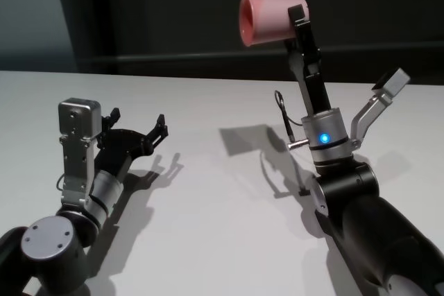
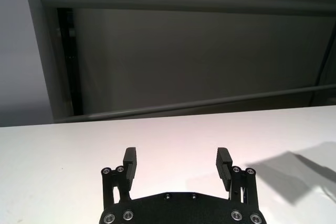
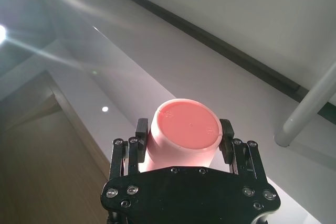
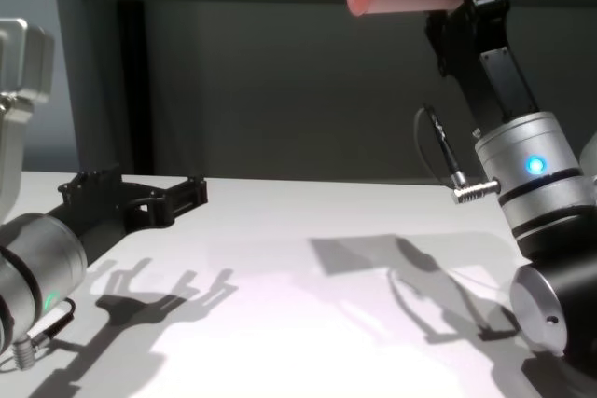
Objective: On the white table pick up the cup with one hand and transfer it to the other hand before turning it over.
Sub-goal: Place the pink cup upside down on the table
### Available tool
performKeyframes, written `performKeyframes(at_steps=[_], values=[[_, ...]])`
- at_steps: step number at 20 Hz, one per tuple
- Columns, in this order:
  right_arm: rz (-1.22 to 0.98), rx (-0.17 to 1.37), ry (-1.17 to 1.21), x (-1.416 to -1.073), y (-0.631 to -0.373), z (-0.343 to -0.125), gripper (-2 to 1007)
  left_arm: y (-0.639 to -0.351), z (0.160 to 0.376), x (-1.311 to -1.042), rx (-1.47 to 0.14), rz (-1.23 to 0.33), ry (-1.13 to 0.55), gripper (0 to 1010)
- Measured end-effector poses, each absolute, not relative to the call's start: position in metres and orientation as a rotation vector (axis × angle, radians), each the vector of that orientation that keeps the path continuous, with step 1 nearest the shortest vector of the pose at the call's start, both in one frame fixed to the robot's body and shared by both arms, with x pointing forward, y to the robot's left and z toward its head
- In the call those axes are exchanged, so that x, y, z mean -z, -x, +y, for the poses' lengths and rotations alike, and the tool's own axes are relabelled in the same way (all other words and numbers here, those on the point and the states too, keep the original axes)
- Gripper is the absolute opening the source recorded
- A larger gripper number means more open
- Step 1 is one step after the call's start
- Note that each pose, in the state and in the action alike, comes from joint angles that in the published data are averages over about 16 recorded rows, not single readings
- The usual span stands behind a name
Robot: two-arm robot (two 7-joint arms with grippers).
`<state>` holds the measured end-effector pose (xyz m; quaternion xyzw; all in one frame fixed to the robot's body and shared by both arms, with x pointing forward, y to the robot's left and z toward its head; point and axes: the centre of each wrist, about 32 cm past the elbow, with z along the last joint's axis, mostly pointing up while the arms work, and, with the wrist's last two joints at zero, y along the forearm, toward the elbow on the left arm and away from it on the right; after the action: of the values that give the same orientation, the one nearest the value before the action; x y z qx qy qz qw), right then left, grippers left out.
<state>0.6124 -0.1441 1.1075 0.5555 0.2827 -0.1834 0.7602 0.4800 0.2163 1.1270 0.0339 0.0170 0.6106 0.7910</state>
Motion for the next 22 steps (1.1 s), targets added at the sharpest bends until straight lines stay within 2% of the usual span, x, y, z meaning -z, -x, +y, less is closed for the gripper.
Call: performKeyframes(at_steps=[9,22], values=[[0.506,0.465,-1.064,-1.123,-0.617,-0.161,786,-0.481,0.215,-1.128,-1.311,0.032,-0.072,1001],[0.146,0.67,-0.521,-1.164,-0.61,-0.191,786,-0.482,0.215,-1.128,-1.31,0.029,-0.072,1001]])
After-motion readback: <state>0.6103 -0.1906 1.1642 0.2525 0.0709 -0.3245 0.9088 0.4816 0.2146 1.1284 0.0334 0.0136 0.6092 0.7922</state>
